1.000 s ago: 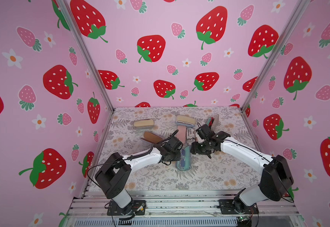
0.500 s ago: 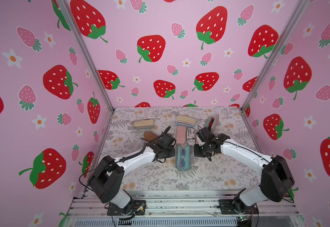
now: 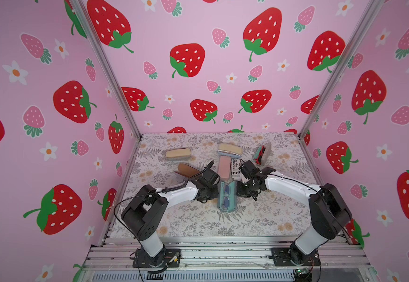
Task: Close the glasses case
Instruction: Close the glasses case at the center of the board.
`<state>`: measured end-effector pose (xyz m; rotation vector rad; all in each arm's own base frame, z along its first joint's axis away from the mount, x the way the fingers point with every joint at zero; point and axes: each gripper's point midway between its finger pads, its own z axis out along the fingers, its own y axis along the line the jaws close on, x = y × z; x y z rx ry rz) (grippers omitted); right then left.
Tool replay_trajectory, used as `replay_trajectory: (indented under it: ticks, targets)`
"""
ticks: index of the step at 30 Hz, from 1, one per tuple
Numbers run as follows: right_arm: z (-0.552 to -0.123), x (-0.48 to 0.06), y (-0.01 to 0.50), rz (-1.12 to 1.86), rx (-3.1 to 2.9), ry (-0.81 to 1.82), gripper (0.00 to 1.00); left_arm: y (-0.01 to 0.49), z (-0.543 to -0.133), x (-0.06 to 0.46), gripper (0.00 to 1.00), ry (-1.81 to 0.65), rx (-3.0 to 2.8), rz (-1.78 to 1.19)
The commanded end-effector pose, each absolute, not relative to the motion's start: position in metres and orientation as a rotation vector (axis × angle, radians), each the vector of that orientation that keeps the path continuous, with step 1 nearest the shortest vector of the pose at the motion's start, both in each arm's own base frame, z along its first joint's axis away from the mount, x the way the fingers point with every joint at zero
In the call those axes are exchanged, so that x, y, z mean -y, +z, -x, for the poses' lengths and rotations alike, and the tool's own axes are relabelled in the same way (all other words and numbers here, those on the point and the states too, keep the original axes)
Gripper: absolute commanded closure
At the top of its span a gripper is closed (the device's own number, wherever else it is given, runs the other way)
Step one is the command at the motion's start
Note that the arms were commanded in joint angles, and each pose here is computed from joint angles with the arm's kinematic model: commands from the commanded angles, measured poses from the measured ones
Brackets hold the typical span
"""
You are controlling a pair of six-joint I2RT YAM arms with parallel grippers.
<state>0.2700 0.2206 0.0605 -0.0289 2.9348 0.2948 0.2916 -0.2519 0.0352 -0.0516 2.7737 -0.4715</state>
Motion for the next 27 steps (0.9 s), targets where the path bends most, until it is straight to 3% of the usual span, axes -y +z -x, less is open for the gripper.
replay_trajectory:
  ticks: [1, 17, 27]
  targets:
    - [-0.267, -0.229, 0.056, 0.034, -2.952, 0.321, 1.0, 0.04, -0.294, 0.268, 1.0, -0.513, -2.762, 0.037]
    - [-0.268, -0.261, 0.057, 0.115, -2.946, 0.39, 1.0, 0.048, -0.291, 0.298, 1.0, -0.545, -2.753, -0.035]
    - [-0.261, -0.298, 0.071, 0.187, -2.915, 0.658, 0.98, 0.053, -0.291, 0.31, 1.0, -0.56, -2.744, -0.067]
